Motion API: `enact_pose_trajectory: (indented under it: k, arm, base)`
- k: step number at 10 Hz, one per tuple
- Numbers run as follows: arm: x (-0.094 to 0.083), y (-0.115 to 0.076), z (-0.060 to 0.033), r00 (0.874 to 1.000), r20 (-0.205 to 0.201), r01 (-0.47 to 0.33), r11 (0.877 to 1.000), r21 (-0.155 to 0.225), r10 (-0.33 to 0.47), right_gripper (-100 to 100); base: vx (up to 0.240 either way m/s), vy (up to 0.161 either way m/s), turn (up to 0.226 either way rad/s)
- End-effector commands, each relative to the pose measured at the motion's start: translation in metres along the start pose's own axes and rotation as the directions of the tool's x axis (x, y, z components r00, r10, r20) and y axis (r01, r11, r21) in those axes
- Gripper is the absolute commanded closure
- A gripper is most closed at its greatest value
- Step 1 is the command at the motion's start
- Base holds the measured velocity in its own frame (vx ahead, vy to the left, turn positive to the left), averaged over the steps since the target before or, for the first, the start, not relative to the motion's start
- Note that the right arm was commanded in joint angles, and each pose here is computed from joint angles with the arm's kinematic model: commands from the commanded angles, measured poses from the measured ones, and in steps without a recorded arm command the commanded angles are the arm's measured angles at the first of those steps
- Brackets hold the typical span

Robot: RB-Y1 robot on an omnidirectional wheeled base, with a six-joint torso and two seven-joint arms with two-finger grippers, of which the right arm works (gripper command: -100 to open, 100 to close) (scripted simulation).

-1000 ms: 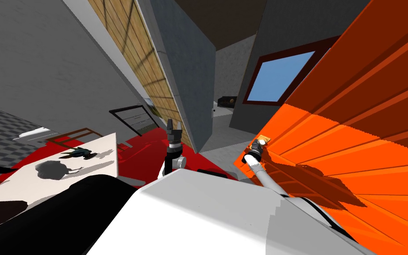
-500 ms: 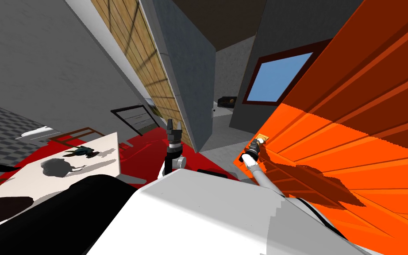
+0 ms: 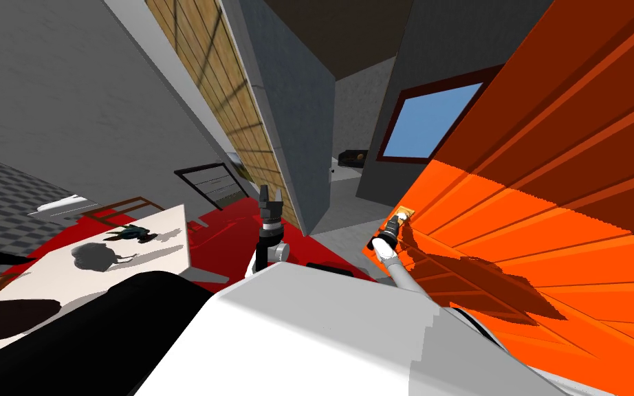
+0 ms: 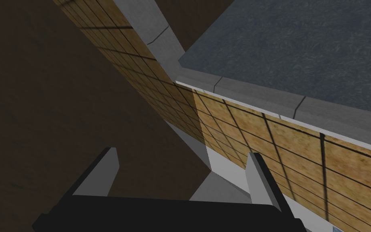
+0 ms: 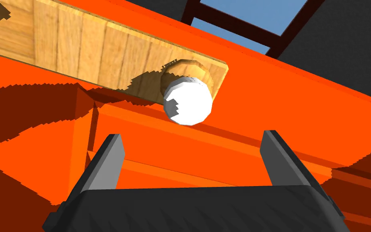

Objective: Push the door open

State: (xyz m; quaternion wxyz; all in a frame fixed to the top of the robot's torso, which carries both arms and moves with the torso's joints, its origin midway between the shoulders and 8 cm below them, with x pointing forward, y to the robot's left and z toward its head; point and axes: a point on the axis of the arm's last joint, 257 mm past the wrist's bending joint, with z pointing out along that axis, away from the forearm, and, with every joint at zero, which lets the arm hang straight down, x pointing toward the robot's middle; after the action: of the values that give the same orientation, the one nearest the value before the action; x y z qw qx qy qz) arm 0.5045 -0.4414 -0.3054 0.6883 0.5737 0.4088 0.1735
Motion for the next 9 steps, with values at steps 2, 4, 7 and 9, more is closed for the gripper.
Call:
enact_pose_trajectory:
  k: [2, 4, 7, 9]
  arm:
    - [0.005, 0.004, -0.0053, 0.995, 0.008, -0.095, 0.995, 0.003, 0.095, -100]
    - [0.010, 0.009, -0.0119, 0.982, 0.017, -0.189, 0.982, 0.006, 0.189, -100]
    - [0.014, 0.012, -0.0172, 0.961, 0.026, -0.275, 0.962, 0.007, 0.274, -100]
    - [0.017, 0.016, -0.0226, 0.937, 0.037, -0.348, 0.938, 0.008, 0.347, -100]
  base:
    - [-0.042, -0.010, 0.005]
    - [-0.036, -0.005, 0.004]
    - [-0.035, -0.007, 0.003]
    - [-0.045, -0.010, 0.005]
